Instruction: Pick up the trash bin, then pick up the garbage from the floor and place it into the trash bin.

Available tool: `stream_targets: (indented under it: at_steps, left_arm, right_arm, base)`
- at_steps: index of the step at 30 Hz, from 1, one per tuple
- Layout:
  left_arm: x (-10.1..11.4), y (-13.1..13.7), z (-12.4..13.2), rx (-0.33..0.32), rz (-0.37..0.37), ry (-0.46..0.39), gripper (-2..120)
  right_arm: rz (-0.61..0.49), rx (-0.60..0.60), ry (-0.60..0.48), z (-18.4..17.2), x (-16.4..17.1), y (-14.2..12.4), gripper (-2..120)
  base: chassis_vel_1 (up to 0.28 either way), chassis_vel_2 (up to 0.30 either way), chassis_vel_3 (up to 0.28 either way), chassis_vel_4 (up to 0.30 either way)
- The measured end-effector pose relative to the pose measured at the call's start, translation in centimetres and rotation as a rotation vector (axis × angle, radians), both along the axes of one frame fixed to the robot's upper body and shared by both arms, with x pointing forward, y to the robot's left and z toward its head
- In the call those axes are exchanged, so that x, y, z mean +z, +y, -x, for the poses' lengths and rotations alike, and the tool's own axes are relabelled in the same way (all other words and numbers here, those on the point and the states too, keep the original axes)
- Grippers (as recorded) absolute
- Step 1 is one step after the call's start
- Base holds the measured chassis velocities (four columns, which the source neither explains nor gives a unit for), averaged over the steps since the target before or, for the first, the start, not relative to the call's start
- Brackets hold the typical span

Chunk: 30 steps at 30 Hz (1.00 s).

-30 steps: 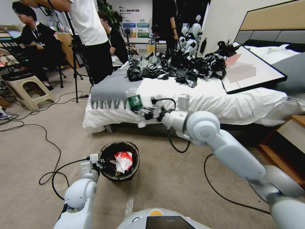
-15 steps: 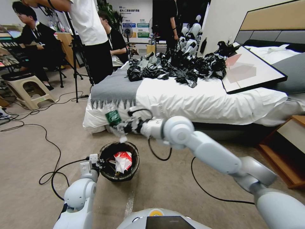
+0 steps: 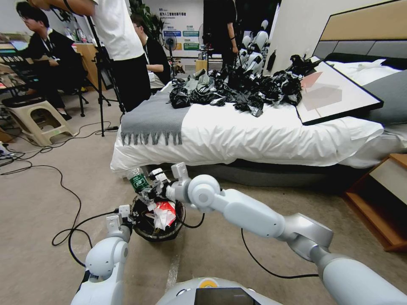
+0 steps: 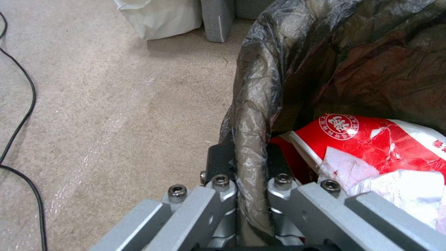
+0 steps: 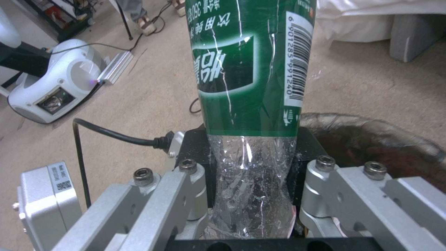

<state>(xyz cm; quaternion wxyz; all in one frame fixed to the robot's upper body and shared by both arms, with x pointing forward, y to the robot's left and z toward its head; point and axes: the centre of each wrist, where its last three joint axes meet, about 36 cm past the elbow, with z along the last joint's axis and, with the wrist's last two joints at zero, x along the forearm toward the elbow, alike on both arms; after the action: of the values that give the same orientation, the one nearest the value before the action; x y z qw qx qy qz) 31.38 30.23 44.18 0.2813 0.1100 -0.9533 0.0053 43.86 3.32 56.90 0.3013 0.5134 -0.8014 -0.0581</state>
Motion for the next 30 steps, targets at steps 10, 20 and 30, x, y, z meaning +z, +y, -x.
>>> stream_targets:
  at_steps: [10,20,30]
  left_arm:
    - [0.1,0.2,0.0,0.007,0.001,-0.005,0]
    - [0.0,0.2,-0.1,0.009,0.004,-0.003,0]
    - [0.0,0.3,0.0,0.009,0.001,-0.001,0]
  right_arm:
    - [0.031,-0.016,-0.009,-0.3,-1.0,0.3,57]
    - [0.056,-0.034,-0.005,-0.3,-1.2,-0.3,93]
    - [0.066,-0.047,-0.006,-0.1,-1.0,-1.0,100]
  base:
    - [0.000,0.000,0.000,0.000]
    - [0.000,0.000,0.000,0.000]
    - [0.000,0.000,0.000,0.000]
